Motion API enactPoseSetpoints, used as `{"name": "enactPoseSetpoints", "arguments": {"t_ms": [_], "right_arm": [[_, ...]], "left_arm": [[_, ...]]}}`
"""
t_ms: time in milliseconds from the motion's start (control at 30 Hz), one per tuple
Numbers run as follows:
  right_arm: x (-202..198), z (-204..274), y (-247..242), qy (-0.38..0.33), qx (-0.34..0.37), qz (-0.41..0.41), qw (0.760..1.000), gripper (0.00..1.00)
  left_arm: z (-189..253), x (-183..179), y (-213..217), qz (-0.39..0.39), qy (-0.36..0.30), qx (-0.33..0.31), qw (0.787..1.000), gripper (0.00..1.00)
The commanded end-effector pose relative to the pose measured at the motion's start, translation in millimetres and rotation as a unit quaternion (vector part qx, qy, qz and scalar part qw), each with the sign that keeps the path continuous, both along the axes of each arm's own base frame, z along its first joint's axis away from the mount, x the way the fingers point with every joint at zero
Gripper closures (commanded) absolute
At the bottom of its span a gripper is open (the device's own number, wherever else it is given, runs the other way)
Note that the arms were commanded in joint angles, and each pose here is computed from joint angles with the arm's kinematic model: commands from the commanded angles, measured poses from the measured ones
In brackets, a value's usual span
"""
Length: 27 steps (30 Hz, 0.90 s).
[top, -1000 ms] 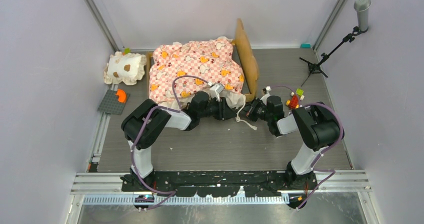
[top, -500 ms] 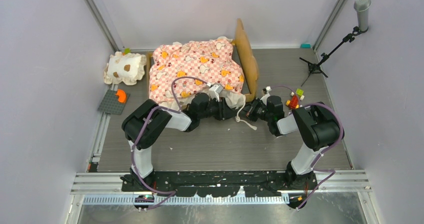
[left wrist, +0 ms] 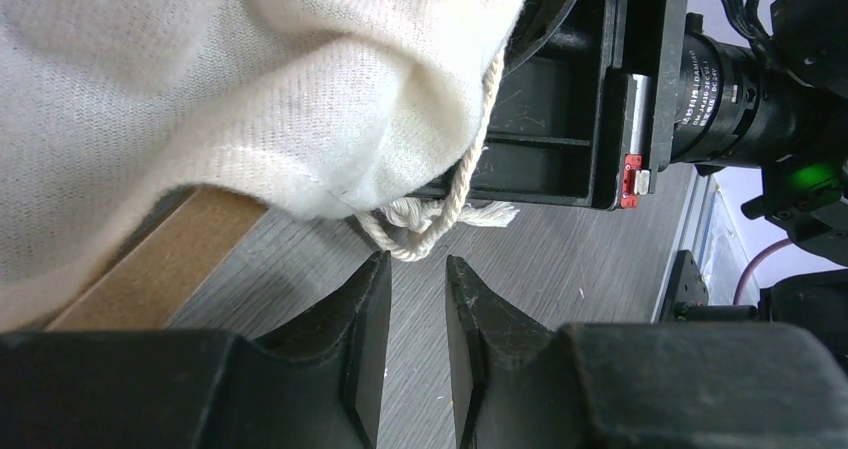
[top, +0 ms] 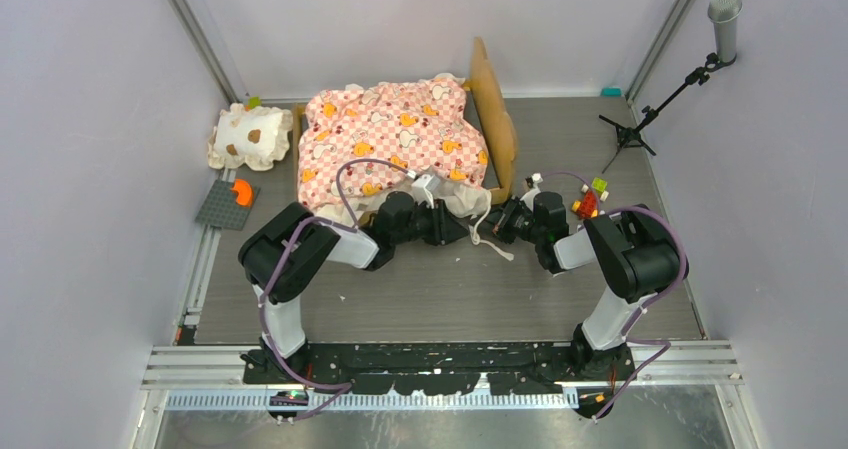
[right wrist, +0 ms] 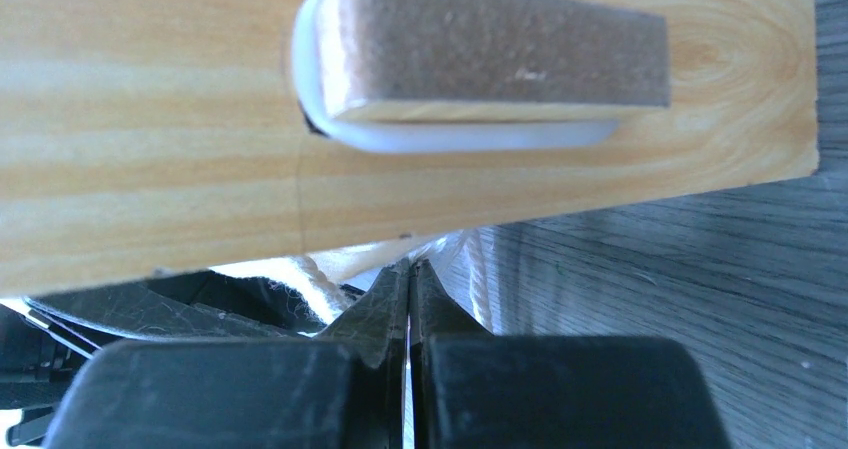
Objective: Set up the pet bed
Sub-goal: Tie the ropes to the bed frame.
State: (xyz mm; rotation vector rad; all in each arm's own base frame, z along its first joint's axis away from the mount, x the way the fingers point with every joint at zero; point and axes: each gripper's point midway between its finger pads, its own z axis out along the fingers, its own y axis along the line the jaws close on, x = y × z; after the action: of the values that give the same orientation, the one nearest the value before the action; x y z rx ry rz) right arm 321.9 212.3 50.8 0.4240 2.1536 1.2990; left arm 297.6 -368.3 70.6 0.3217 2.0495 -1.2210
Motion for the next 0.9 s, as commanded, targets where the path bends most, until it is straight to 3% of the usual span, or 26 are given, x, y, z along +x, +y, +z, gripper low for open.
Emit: {"name": "enactPoseSetpoints", "arguments": {"t_ms": [0, 867], "right_arm": [[4.1, 13.3, -0.5, -0.025, 0.007, -0.001, 1.000, 0.99], [5.0, 18.8, 4.6, -0.013, 0.049, -0.005, 0.999, 0.99]], "left_arm": [[-6.5, 5.7, 2.6, 0.030, 0.006, 0.015, 0.999, 0.70], [-11.8, 28.7, -8.6, 0.122, -0.001, 0.016, 0.992, 0.68]]}}
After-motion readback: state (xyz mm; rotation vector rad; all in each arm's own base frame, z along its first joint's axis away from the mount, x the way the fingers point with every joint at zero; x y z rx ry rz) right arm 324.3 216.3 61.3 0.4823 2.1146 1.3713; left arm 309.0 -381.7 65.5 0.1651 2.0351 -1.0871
